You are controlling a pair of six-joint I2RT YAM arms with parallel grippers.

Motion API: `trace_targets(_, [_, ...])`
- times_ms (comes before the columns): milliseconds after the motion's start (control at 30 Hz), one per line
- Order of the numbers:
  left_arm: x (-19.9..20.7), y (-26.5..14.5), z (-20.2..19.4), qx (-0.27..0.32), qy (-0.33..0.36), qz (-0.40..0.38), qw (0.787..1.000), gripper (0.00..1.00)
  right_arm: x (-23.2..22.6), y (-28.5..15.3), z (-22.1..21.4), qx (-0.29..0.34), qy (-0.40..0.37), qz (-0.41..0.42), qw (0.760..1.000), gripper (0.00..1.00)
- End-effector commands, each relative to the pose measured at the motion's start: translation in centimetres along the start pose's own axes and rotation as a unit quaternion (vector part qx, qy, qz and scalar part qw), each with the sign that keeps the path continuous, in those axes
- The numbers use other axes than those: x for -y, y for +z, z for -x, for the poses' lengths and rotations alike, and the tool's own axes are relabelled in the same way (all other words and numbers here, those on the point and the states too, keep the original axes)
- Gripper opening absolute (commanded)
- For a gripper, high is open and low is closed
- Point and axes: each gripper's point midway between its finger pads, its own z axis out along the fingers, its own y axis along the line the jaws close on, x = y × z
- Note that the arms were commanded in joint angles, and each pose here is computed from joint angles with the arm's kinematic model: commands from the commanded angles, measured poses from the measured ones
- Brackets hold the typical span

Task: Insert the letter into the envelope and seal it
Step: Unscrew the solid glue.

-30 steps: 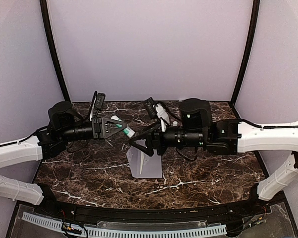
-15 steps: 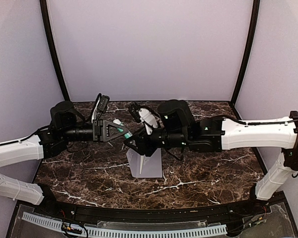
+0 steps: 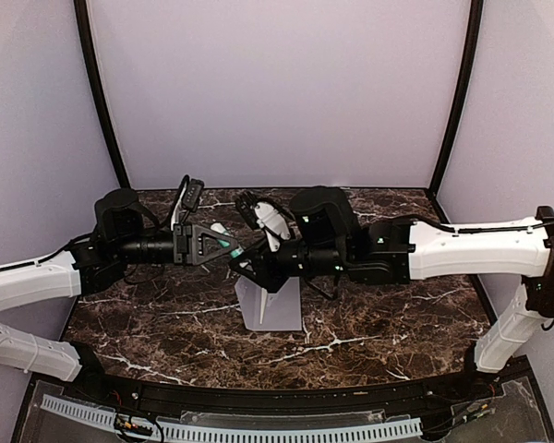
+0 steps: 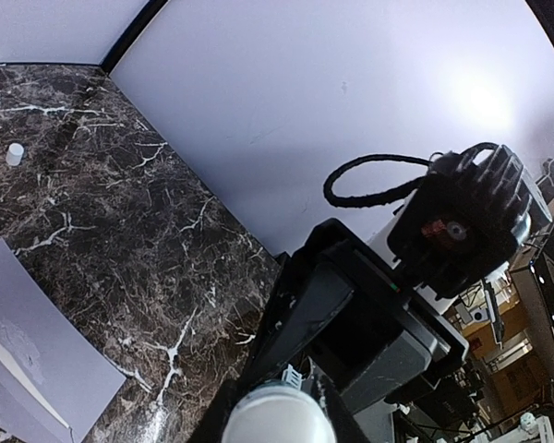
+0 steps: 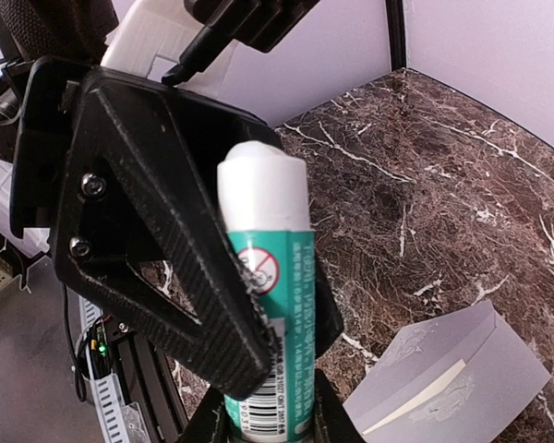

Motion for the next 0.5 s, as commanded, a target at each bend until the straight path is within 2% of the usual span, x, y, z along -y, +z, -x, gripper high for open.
trace_targets(0, [0.8,-0.3,1.5,0.022,0.025,0.003,0.999,0.36,-0.9,-0.5,2.4,0.054,0.026,0.02,0.998,0.14])
trace_targets(33, [0.8,-0.5,1.9,0.032,0.031,0.01,0.999,0.47,-0.9,-0.6,2.6,0.061,0.034,0.019,0.997,0.13])
trace_targets(100, [0.8,-0.9,2.4,0.051,0.041,0.021,0.998,0.57,-0.7,-0.9,2.9,0.076,0.051,0.016,0.996,0.12])
trace_targets(167, [0.8,-1.5,3.0,0.076,0.048,0.031,0.996,0.63,-0.6,-1.3,3.2,0.091,0.065,0.018,0.994,0.11])
trace_targets(333, [1.5,-3.1,4.5,0.15,0.038,0.021,0.988,0.66,-0.7,-2.3,4.0,0.126,0.087,0.029,0.988,0.12])
trace_targets(467, [1.4,-3.3,4.6,0.179,0.029,0.024,0.983,0.66,-0.4,-2.8,4.5,0.143,0.096,0.025,0.985,0.12])
